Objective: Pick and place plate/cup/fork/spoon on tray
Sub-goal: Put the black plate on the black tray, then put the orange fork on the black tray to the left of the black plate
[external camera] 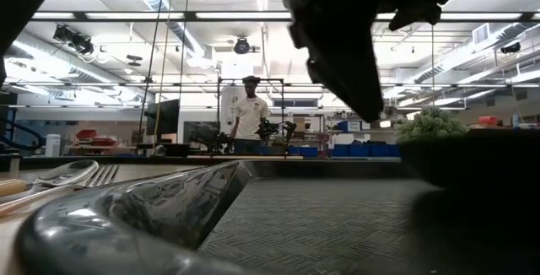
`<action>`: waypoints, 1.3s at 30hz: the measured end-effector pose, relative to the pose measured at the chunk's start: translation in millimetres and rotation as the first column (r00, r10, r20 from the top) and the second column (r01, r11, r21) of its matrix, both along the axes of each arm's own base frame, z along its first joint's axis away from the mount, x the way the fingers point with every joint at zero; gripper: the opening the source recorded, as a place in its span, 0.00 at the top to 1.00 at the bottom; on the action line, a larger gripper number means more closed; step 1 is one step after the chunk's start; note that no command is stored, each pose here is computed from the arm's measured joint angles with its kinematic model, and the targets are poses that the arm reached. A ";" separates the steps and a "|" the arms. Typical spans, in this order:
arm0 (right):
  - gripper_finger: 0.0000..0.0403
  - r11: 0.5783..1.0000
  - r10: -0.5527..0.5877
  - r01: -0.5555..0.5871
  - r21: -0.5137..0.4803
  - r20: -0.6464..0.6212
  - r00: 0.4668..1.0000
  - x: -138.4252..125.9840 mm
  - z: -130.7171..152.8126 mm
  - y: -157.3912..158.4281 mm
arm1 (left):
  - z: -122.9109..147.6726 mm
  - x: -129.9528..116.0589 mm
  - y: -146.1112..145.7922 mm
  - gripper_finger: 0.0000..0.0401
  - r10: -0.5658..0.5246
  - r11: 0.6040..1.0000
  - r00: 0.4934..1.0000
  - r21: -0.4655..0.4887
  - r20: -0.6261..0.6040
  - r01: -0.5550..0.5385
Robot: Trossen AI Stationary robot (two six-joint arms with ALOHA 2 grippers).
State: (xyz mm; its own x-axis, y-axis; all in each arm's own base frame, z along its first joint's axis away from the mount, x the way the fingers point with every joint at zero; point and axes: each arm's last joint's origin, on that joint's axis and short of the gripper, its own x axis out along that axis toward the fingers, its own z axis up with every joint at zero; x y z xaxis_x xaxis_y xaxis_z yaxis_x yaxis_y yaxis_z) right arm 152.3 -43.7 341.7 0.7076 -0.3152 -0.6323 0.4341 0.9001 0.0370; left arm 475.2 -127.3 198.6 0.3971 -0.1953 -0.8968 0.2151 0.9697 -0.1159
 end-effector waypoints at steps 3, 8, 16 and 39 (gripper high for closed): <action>0.99 1.000 0.005 -0.005 0.012 0.004 1.000 0.1 0.0 0.3 | -8.2 -8.6 -18.1 0.69 -0.030 1.000 0.999 0.001 -0.030 0.030; 0.99 1.000 0.008 -0.008 0.014 0.007 1.000 0.3 0.1 0.4 | -26.7 -12.5 -31.6 0.69 0.012 0.999 1.000 -0.033 -0.013 -0.012; 0.99 1.000 0.008 -0.008 0.012 0.010 1.000 0.5 0.4 0.3 | -43.9 -5.6 -33.8 0.69 0.066 0.993 0.992 -0.109 0.110 -0.054; 0.99 1.000 0.009 -0.009 0.019 -0.006 1.000 -0.5 -0.9 0.7 | -21.0 -19.2 -33.9 0.72 0.164 0.986 0.980 0.017 0.116 -0.167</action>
